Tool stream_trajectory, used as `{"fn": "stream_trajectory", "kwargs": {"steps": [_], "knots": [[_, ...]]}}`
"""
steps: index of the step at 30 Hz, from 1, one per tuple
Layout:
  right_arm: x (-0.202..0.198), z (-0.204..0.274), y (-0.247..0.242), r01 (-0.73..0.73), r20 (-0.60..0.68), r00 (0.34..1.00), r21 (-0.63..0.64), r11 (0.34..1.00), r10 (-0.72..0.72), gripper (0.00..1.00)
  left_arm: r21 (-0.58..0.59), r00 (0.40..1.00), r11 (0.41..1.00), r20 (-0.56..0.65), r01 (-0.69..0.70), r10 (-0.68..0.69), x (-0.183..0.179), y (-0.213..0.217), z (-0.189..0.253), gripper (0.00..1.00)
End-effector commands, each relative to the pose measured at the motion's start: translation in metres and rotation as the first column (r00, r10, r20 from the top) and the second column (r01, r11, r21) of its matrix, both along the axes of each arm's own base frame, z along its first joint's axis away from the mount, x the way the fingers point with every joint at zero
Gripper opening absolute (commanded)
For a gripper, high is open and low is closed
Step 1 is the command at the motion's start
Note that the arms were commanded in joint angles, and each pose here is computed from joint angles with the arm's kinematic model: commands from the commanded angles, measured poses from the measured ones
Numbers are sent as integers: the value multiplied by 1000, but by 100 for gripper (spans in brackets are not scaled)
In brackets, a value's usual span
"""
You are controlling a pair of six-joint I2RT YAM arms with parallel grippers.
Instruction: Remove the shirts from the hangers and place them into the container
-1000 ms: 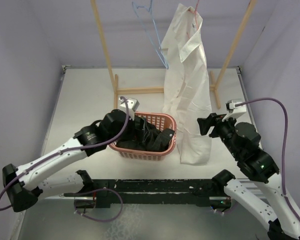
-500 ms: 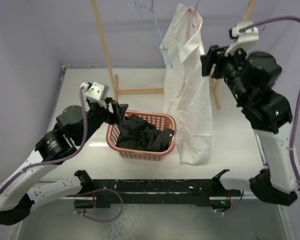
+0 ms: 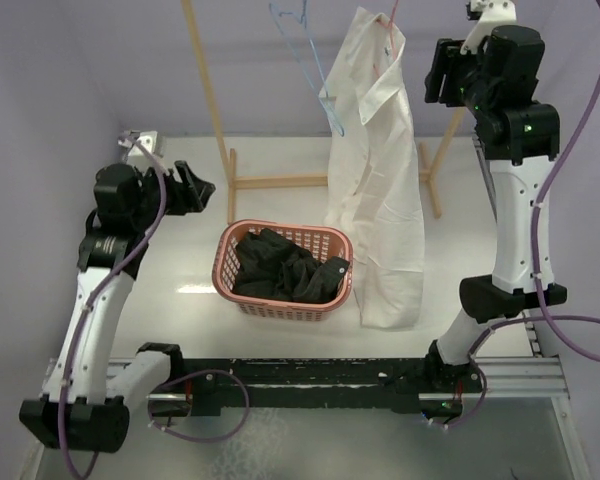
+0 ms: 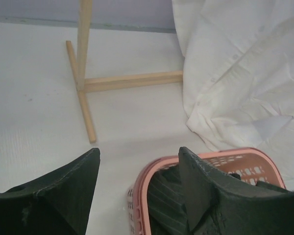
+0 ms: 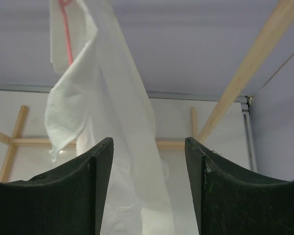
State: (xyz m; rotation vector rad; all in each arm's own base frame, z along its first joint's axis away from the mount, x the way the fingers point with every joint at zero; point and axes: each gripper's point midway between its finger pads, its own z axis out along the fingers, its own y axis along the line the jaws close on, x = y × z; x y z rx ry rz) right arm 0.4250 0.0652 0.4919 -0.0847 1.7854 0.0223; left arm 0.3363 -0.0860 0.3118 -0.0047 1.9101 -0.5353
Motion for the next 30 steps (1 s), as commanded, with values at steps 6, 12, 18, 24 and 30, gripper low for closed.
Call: {"fn": "stream_trajectory", "kwargs": {"steps": [6, 12, 18, 24, 30], "knots": [[-28, 19, 23, -192, 72, 980, 138, 972, 184, 59, 9, 973, 998, 220, 65, -65, -69, -5, 17, 62], [-38, 8, 29, -225, 81, 973, 168, 960, 214, 57, 14, 979, 987, 131, 158, -158, -77, -17, -20, 55], [-28, -13, 37, -250, 42, 968, 180, 951, 247, 54, 10, 979, 989, 141, 150, -150, -85, -16, -23, 56], [-14, -25, 40, -249, 14, 968, 188, 950, 251, 53, 7, 980, 988, 130, 152, -152, -83, -17, -25, 56], [3, -37, 43, -241, -11, 969, 193, 951, 248, 47, 6, 981, 988, 121, 155, -155, -83, -17, -27, 56]]}}
